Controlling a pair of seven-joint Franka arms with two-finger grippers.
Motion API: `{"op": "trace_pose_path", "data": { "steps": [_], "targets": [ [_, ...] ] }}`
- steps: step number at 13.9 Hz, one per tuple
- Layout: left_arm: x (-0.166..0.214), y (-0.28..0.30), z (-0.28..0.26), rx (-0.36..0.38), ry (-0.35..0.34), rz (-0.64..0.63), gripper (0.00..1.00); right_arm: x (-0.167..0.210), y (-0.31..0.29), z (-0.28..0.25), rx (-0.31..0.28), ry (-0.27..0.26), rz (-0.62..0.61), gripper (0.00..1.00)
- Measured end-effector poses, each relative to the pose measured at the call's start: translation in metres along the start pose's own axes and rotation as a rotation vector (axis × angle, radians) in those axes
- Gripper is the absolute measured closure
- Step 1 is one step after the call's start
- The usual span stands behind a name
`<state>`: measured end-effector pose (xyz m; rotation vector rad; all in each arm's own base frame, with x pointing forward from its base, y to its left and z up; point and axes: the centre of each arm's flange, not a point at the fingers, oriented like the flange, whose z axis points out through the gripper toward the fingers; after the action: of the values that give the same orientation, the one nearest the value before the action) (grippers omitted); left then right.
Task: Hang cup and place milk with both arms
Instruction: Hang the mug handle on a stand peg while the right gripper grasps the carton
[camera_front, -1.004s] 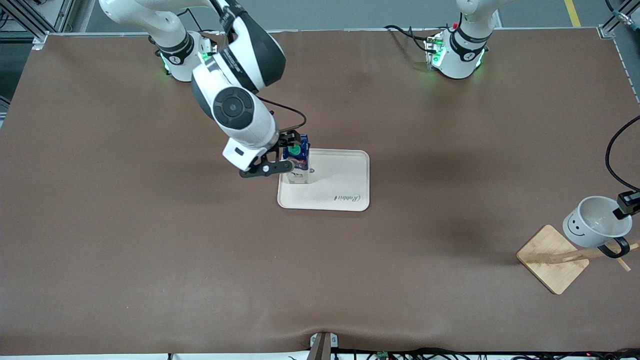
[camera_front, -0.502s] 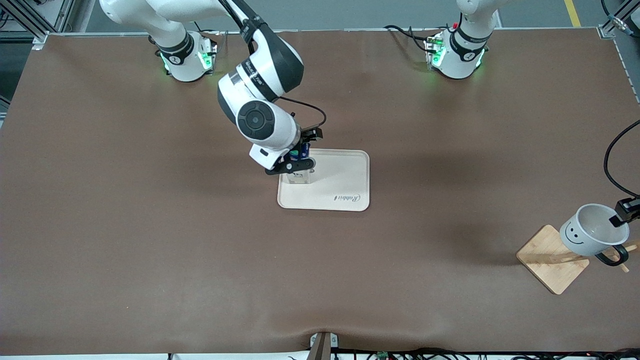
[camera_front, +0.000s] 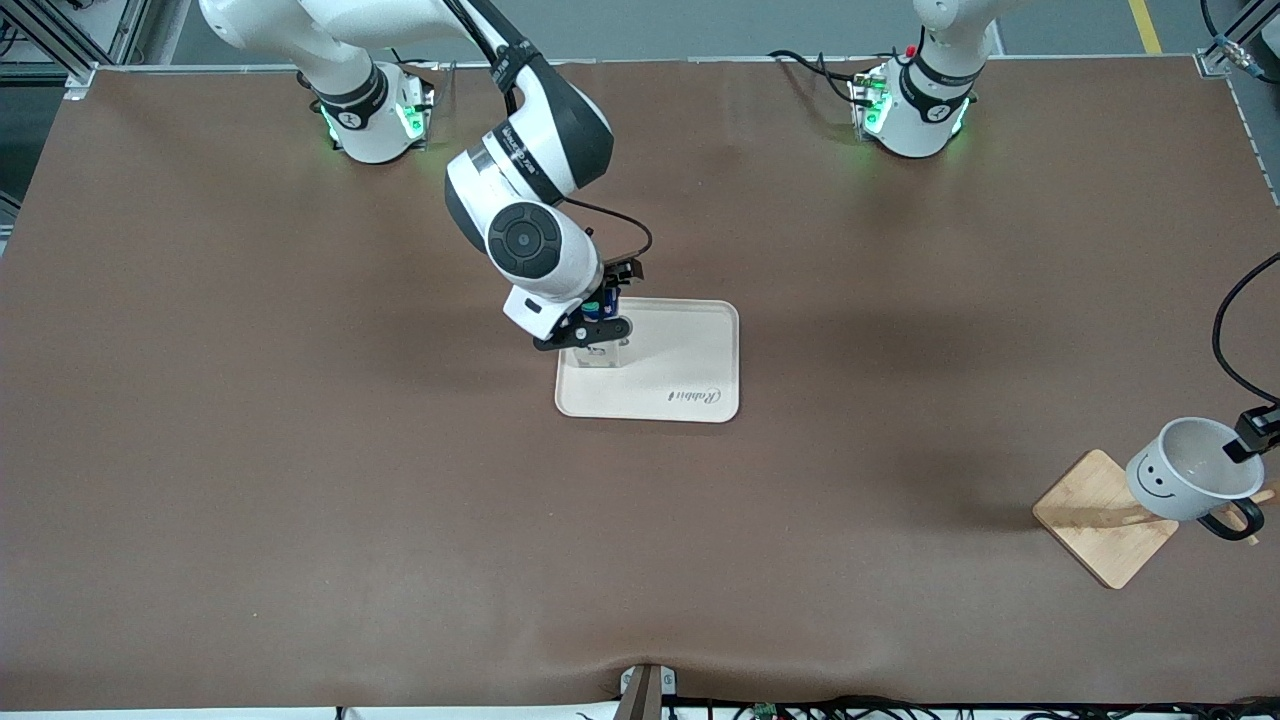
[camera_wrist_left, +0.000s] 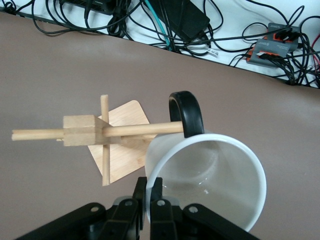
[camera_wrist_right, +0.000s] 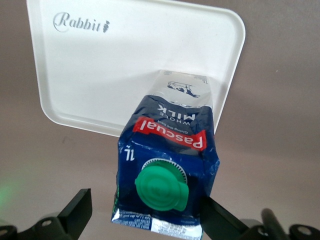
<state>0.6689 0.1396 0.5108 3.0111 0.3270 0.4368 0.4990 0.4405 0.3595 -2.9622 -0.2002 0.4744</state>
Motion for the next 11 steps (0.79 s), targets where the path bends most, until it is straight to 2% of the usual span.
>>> {"op": "trace_pose_path", "data": {
  "steps": [7, 8, 11],
  "targets": [
    [0.000, -0.008, 0.016, -0.004, -0.020, -0.006, 0.93, 0.001, 0.007, -0.023, -0.008, -0.023, 0.007, 0.00],
    [0.000, -0.009, 0.018, -0.005, -0.024, -0.007, 0.89, 0.001, 0.008, -0.024, -0.008, -0.023, 0.012, 0.00],
    [-0.001, -0.005, 0.028, -0.012, -0.035, 0.000, 0.57, 0.018, 0.037, -0.037, -0.002, -0.003, 0.077, 0.00]
  ]
}}
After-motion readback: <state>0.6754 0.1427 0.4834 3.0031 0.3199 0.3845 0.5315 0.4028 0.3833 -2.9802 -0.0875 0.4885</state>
